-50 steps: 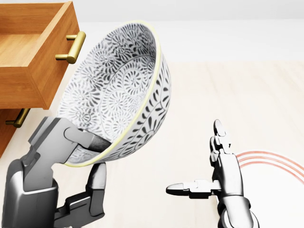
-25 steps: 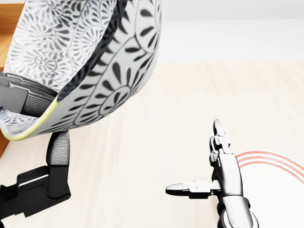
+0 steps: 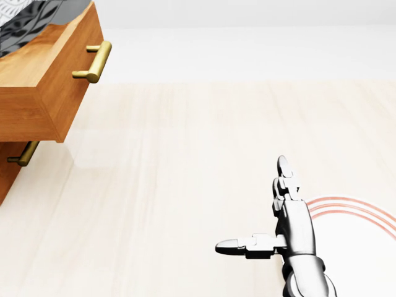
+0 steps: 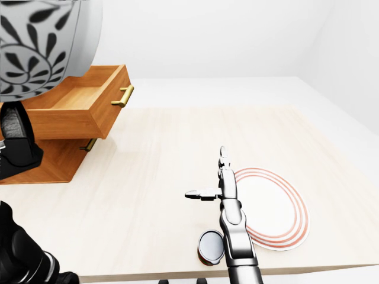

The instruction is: Put the bowl on top of the cabinet.

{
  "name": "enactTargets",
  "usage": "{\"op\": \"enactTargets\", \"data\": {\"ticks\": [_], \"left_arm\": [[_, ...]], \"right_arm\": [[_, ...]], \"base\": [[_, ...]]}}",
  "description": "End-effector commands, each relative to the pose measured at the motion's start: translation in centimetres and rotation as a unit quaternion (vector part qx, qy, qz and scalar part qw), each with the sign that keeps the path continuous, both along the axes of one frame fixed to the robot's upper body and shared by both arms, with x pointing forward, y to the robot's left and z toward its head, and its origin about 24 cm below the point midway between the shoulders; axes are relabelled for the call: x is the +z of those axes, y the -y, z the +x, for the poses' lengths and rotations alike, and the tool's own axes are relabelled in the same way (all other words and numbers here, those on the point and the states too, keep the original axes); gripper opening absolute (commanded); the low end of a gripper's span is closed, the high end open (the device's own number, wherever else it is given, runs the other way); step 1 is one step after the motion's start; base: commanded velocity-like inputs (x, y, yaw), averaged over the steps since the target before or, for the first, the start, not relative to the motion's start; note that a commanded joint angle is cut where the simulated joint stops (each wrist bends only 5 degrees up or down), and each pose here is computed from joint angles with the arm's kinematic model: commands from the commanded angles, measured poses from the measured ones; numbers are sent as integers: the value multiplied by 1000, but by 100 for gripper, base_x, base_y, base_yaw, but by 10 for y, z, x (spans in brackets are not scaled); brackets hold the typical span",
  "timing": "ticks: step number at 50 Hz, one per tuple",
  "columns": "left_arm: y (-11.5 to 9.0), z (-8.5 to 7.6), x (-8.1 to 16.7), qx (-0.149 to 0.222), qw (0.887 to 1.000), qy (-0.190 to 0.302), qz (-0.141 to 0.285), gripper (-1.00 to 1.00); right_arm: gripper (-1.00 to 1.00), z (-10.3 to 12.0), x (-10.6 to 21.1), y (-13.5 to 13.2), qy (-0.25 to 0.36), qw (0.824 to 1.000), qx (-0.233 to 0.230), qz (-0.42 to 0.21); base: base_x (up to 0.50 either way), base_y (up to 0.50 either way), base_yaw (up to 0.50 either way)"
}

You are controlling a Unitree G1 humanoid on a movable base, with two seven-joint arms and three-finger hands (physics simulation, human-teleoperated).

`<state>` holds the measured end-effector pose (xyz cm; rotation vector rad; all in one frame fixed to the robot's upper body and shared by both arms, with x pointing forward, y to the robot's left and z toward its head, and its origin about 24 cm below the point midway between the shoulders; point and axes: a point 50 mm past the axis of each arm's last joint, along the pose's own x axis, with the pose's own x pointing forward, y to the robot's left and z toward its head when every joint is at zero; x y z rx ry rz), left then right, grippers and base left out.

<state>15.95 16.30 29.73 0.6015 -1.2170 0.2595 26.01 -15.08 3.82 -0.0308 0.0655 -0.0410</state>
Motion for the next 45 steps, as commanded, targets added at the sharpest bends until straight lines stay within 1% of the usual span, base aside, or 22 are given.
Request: {"op": "enactTargets", "data": {"ticks": [1,11,14,17,20,21,23,24,25,26,28,29,31,34,38,40,41,45], "left_arm": [[-26,11,25,27,998,45,-22,-92],[-46,13,45,42,996,72,-34,-92],[-54,19,50,48,995,71,-44,-92],[-63,28,52,61,995,58,-58,-92],[-74,41,53,82,993,39,-76,-93],[-76,43,52,85,993,35,-79,-93],[-85,54,48,103,990,13,-94,-92],[-87,55,48,104,990,10,-97,-92],[-93,62,45,119,987,-4,-106,-92],[-95,65,44,122,986,-9,-109,-93],[-107,74,45,146,982,-22,-122,-92],[-109,76,46,151,980,-25,-125,-92],[-119,83,46,175,975,-34,-135,-92],[-131,93,43,193,968,-54,-153,-92],[-141,105,39,214,962,-61,-156,-92],[-143,106,38,215,962,-62,-157,-93],[-144,107,35,224,961,-59,-148,-92],[-159,113,33,246,956,-60,-151,-92]], "right_arm": [[100,1,-1,-1,-1,1000,1,-2],[99,1,-1,-2,-1,1000,2,-2],[100,1,-2,-2,-2,1000,3,-2],[100,0,0,-1,-1,1000,1,-1],[100,1,-1,-2,-2,1000,2,-2],[100,1,-1,-2,-2,1000,2,-2],[100,1,-1,-1,-1,1000,1,-2],[100,1,-1,-1,-1,1000,1,-2],[100,1,-1,-2,-2,1000,1,-2],[100,1,-2,-2,-2,1000,1,-2],[100,0,-1,-2,-1,1000,1,-2],[100,0,-1,-1,-1,1000,1,-2],[100,0,0,-1,-1,1000,1,-3],[100,-1,0,-1,1,1000,0,-2],[100,1,-1,-2,-1,1000,1,-3],[99,1,-1,-2,-1,1000,2,-3],[100,0,0,-1,0,1000,0,-2],[100,1,-2,-3,-2,1000,2,-3]], "base": [[0,0,0],[0,0,0],[0,0,0],[0,0,0],[0,0,0],[0,0,0],[0,0,0],[0,0,0],[0,0,0],[0,0,0],[0,0,0],[0,0,0],[0,0,0],[0,0,0],[0,0,0],[0,0,0],[0,0,0],[0,0,0]]}}
